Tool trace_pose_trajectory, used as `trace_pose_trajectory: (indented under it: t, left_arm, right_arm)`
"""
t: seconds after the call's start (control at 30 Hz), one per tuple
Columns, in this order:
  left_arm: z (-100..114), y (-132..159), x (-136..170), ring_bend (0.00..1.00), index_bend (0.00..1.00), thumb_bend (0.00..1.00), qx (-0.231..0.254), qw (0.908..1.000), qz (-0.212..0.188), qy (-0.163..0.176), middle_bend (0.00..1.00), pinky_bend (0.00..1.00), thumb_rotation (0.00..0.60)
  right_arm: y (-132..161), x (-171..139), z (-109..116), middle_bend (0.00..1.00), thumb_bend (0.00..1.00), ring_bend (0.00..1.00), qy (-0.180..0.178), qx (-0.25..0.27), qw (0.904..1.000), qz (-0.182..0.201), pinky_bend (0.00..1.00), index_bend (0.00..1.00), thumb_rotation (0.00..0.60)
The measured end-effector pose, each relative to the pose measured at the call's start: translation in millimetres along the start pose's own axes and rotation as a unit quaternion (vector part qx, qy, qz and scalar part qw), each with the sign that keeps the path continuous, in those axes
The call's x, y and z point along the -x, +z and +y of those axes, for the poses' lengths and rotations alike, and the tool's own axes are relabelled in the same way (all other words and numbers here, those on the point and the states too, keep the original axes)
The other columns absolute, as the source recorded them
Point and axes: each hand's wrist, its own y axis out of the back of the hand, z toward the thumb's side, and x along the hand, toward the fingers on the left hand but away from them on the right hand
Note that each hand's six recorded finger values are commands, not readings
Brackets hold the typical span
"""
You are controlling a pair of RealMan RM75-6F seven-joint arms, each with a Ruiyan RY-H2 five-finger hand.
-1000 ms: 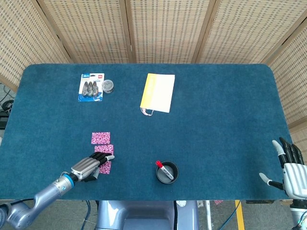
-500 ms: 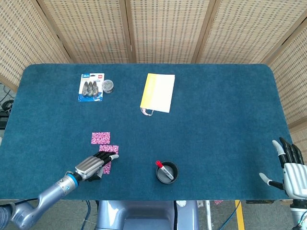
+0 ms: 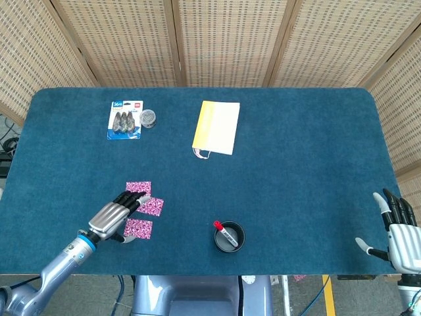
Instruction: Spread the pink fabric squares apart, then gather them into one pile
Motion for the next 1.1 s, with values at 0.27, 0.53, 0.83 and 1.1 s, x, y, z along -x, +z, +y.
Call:
trace_pose_trajectory:
  t: [0.27,0.53,0.83,1.1]
  left_arm:
    - [-3,-15,9,0.0,0.16,0.2,-0.025,0.9993,0.028,-0.009,0.0,0.0,0.6]
    - [-13,-19,14,0.0,0.2,0.25,-0.041,0.9975,0.05,-0.027,0.0,0.0,0.6]
    - [-1,-15,-4,0.0,0.22,0.3,-0.037,0.9979,0.053,-0.01,0.0,0.0,0.6]
    - [8,-8,-35,0.0,0.24,0.3,-0.051,0.9975,0.049,0.0,0.0,0.0,0.6]
  right_arm:
    - [0,0,0,0.0,0.18,0.0,0.0,0.0,1.0,0.0,0.0,0.0,0.6]
    - [0,0,0,0.0,0.18,0.0,0.0,0.0,1.0,0.0,0.0,0.0,0.6]
    - [0,0,0,0.0,0.18,0.0,0.0,0.0,1.0,0.0,0.0,0.0,0.6]
    - [0,0,0,0.0,0.18,0.0,0.001,0.001,1.0,-0.001,0.0,0.0,0.6]
